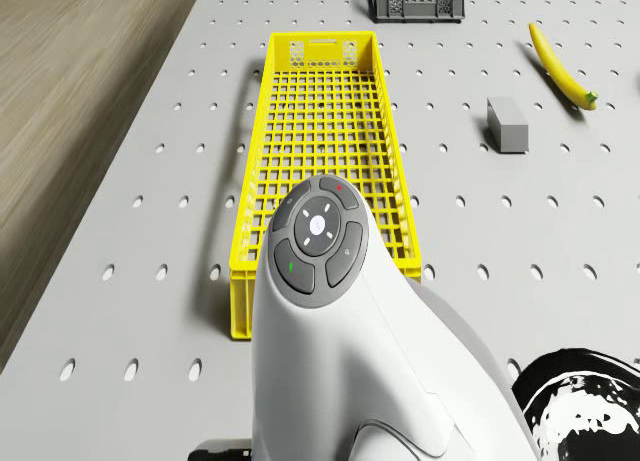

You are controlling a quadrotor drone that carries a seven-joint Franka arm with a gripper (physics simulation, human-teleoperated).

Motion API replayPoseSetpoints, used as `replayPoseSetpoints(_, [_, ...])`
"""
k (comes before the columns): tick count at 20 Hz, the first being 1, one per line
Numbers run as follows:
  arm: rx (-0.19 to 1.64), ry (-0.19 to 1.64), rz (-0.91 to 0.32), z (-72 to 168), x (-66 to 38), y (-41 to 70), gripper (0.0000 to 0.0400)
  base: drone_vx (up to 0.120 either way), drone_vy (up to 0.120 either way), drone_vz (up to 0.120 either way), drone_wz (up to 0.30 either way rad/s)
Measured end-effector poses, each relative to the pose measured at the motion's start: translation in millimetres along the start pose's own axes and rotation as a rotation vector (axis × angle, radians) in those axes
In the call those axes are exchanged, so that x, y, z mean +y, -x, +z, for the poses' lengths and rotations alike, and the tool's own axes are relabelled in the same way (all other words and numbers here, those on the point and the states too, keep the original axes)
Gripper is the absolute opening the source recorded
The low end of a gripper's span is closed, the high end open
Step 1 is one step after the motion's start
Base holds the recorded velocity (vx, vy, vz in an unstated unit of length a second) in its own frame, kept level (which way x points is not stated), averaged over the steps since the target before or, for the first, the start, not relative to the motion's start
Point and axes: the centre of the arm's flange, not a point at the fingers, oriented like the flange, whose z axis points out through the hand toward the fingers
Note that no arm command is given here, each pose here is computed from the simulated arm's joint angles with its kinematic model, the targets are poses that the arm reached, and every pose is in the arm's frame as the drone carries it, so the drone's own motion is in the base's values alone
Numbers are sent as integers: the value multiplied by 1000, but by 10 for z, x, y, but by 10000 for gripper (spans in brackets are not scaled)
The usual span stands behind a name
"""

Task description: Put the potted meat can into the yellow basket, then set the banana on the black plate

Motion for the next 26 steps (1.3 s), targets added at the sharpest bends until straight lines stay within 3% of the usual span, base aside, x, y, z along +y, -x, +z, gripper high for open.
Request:
replayPoseSetpoints(4, [0,0,1,-56,0,0,288,0,0,120,0])
replayPoseSetpoints(8, [1,0,2,-80,0,0,288,120,0,110,0])
replayPoseSetpoints(26, [1,0,2,-97,-1,1,288,120,0,0,0])
